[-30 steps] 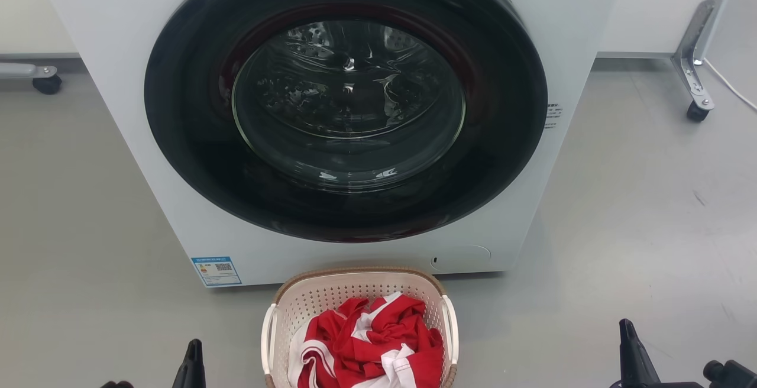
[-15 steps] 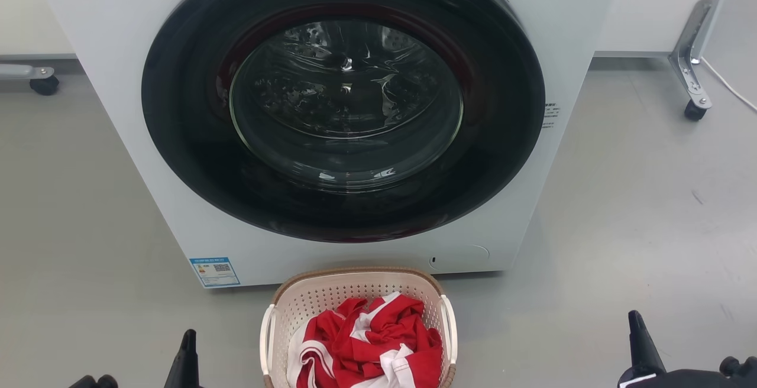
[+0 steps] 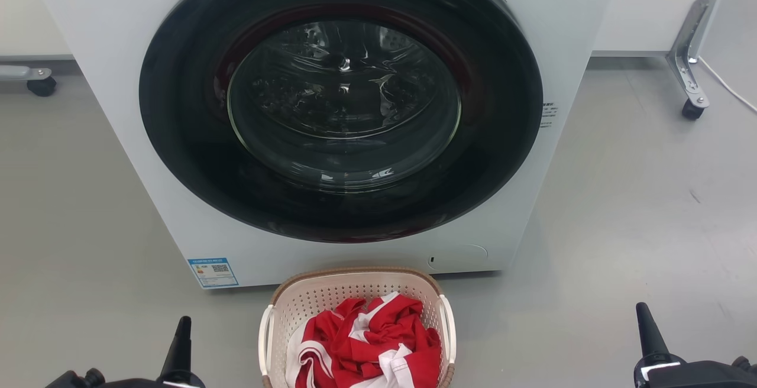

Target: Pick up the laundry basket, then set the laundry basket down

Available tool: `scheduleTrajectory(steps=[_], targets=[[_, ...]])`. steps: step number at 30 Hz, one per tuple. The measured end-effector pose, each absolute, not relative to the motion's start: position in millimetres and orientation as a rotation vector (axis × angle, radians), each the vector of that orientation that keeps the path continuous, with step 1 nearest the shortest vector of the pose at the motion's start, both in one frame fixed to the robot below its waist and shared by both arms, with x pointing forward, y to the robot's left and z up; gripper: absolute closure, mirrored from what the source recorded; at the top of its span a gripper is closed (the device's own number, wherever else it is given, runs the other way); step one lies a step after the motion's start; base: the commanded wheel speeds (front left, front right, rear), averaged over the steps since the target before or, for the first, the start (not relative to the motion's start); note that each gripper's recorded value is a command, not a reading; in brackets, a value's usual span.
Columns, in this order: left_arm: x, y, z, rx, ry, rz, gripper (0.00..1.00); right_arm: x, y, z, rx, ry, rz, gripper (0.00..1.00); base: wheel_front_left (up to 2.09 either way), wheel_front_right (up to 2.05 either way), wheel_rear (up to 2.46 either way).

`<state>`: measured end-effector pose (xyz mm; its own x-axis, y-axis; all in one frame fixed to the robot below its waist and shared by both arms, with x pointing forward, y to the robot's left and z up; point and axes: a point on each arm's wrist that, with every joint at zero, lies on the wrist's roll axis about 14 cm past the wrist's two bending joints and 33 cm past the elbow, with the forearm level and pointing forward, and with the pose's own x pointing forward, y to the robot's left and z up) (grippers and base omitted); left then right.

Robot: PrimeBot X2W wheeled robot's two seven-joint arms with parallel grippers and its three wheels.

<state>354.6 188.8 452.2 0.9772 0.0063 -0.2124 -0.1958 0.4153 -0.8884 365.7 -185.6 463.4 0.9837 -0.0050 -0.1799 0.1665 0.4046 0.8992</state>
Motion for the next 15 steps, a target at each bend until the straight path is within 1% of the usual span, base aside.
scheduleTrajectory(steps=[15], targets=[[367,190,464,-1.347,0.146,0.096,1.00,373,-195,471,1.364,0.116,-0.107,1.00,0.00,0.00,0.00]])
